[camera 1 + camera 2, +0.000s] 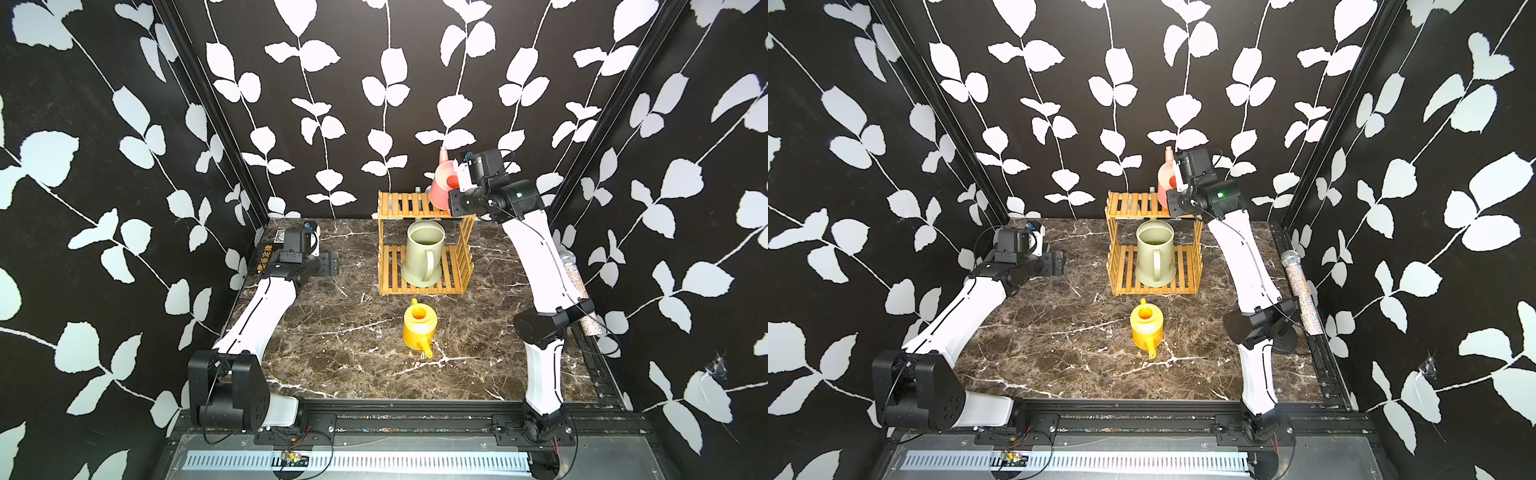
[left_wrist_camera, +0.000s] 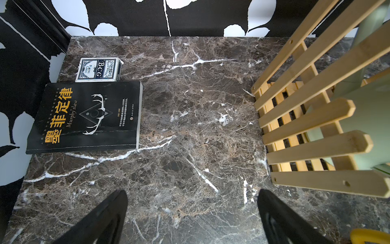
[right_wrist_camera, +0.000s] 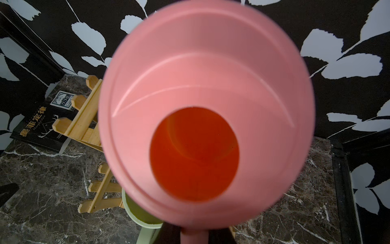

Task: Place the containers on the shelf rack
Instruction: Place the spray bottle on the shelf.

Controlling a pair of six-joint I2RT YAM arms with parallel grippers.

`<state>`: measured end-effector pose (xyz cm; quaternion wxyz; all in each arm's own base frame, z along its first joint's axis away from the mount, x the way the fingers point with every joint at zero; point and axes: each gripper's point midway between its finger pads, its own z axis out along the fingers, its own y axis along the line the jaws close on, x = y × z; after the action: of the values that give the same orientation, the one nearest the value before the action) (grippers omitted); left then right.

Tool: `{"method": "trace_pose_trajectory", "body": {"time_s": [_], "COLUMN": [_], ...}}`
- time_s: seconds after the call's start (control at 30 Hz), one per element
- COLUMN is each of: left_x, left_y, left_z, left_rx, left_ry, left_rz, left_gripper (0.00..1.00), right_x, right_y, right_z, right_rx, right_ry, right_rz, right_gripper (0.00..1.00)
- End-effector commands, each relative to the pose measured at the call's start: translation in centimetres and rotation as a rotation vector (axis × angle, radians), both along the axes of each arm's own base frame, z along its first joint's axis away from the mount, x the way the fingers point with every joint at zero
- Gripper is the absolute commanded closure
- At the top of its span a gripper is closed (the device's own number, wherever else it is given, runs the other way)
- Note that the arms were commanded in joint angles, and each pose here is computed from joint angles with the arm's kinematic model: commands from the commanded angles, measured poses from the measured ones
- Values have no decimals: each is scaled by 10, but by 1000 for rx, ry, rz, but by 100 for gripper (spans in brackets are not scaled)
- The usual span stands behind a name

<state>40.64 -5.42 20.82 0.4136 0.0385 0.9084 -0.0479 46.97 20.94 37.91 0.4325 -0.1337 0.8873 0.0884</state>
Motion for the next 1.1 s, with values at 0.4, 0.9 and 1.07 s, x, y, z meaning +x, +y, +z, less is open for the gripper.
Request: {"method": "trace_pose_trajectory", "body": {"time_s": [0.4, 0.9, 1.07], "left_x": [-3, -4, -4], "left_y": [4, 5, 6], "left_z": [10, 10, 10], "left_rx": [-7, -5, -6], "left_ry": [-35, -37, -37], "left_rz": [11, 13, 14], "left_gripper": [2, 2, 2], "right_x": [9, 18, 19], "right_y": [5, -2, 0], "right_z": [4, 5, 4], "right_rx": [36, 34, 43], "right_ry": [-28, -58, -56], "right_rz": [-10, -78, -70], "right_gripper": [76, 82, 82]}}
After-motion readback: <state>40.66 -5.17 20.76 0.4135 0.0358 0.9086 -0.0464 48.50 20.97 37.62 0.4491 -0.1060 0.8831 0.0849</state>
